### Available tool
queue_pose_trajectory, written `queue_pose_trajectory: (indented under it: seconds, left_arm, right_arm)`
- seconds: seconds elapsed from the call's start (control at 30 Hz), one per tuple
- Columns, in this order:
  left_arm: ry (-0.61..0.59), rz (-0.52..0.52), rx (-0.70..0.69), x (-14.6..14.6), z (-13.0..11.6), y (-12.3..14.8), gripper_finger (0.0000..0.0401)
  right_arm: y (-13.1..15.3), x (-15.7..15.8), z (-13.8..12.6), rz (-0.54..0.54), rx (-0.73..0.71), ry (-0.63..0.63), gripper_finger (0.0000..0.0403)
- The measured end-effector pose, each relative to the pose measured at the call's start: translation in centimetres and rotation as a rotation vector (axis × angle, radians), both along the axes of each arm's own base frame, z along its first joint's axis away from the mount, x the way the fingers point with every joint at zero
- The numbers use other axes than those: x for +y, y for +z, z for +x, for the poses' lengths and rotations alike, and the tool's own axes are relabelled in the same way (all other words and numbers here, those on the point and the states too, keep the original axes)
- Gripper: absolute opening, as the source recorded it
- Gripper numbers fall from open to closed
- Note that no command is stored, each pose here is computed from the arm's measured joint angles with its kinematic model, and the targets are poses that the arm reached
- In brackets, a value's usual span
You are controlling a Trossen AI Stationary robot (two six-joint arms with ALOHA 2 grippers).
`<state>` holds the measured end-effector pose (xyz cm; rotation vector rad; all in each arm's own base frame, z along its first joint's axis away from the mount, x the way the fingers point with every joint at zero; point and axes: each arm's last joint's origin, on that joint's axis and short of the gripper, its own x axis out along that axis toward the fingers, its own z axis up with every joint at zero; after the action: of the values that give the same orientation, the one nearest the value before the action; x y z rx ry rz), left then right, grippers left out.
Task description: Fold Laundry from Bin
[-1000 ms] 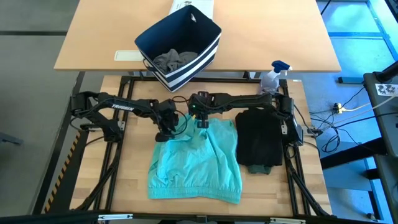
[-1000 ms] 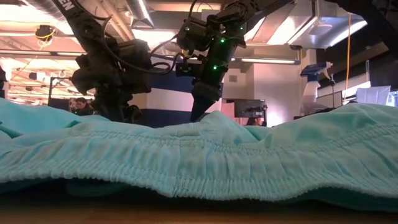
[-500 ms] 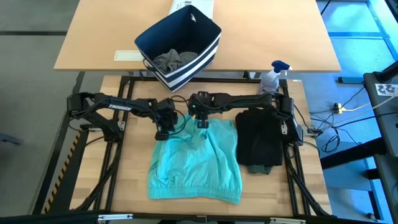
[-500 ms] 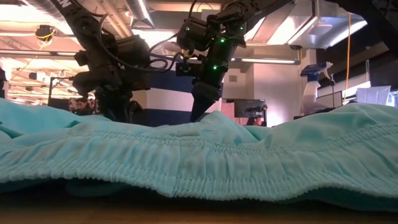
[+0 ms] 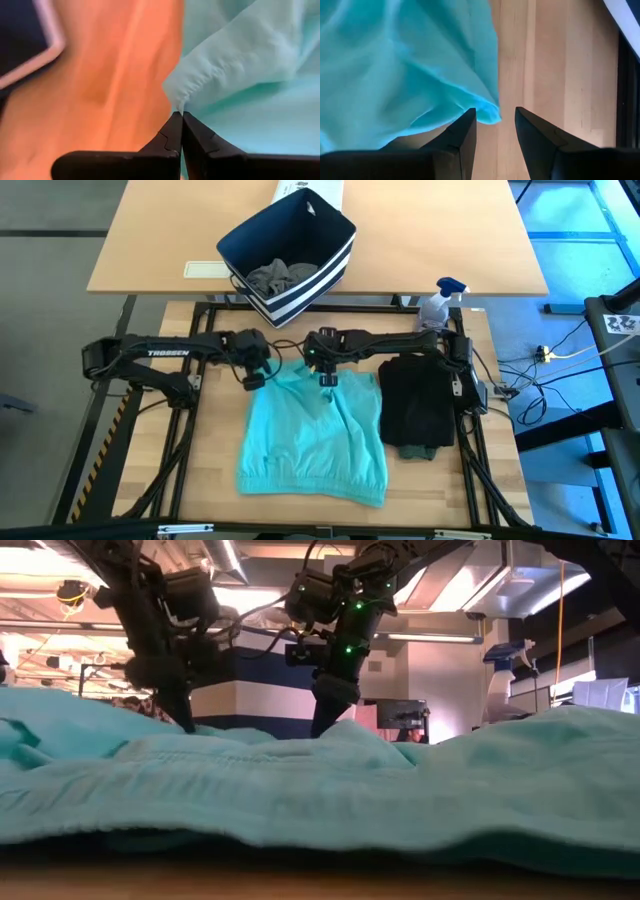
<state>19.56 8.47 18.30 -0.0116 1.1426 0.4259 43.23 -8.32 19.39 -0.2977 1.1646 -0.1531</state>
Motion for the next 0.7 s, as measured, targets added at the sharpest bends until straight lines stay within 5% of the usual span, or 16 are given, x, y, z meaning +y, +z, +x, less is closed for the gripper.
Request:
queue_pose_trajectory:
  seconds: [0.23,0.47,0.7]
  left_arm:
    - [0.134,0.01,-0.002,1.0,-0.5,-0.1,0.0]
    - [0.238,-0.153,0.036,0.4,-1.3,-0.6,0.0]
    - [0.392,0.018,0.158,0.4,-2.4,-0.7,0.0]
  right_arm:
    - [0.0,0.0,0.0,0.004,-0.001,0.002,0.0136]
    - [-0.1,0.1,-0.2,0.017,0.017,0.006,0.0136]
    - [-0.1,0.1,-0.1,0.028,0.013,0.012,0.0136]
